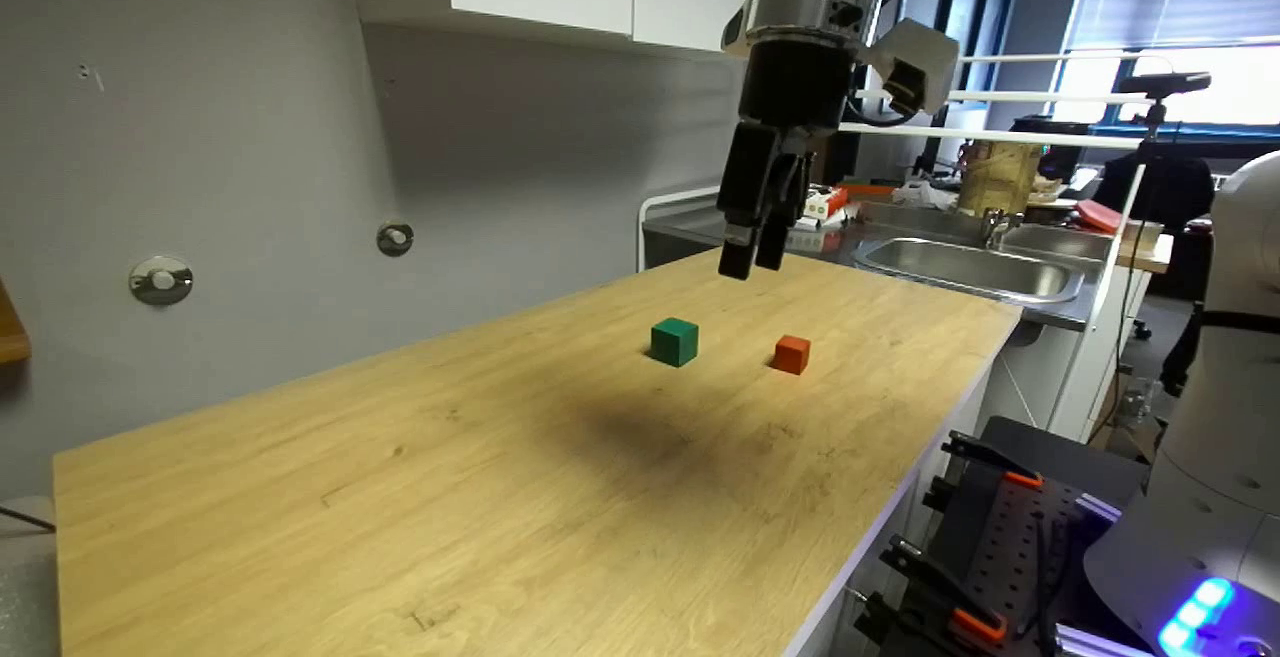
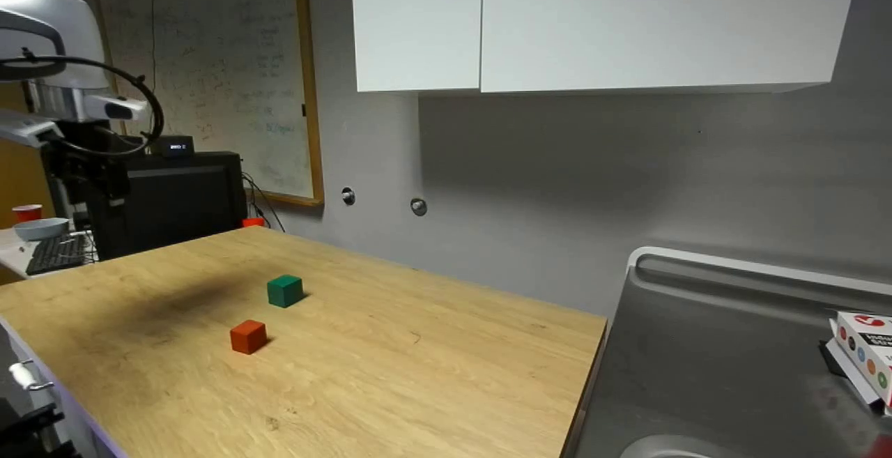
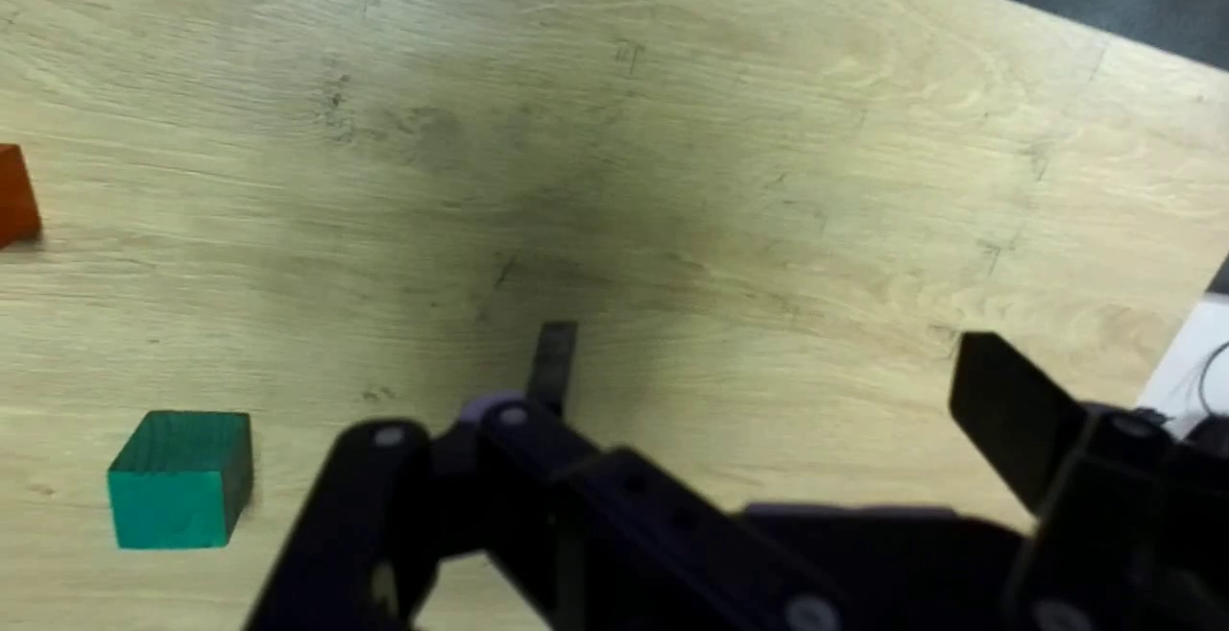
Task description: Pick up the orange block from the table and put it on top of the green block.
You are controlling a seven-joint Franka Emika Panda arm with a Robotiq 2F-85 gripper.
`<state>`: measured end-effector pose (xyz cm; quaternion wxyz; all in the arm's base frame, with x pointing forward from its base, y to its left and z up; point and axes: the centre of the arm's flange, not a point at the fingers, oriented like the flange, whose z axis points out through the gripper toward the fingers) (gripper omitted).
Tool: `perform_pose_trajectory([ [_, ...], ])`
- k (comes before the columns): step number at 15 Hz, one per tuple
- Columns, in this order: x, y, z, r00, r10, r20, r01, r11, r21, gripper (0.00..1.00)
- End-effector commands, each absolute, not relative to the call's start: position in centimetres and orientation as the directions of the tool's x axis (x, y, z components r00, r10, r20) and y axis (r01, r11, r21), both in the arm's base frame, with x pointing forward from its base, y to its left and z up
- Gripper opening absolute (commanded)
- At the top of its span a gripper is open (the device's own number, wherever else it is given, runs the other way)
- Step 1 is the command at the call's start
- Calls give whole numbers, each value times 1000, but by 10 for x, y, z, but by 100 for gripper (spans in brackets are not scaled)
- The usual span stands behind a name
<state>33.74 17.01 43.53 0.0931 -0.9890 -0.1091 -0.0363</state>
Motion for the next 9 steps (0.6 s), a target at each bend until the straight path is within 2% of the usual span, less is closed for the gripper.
perform_pose_trajectory([
  [1,369,124,418,990,68,125,88,-982,-164,100],
  [9,409,-8,362,962,-254,97,-236,-958,-162,100],
])
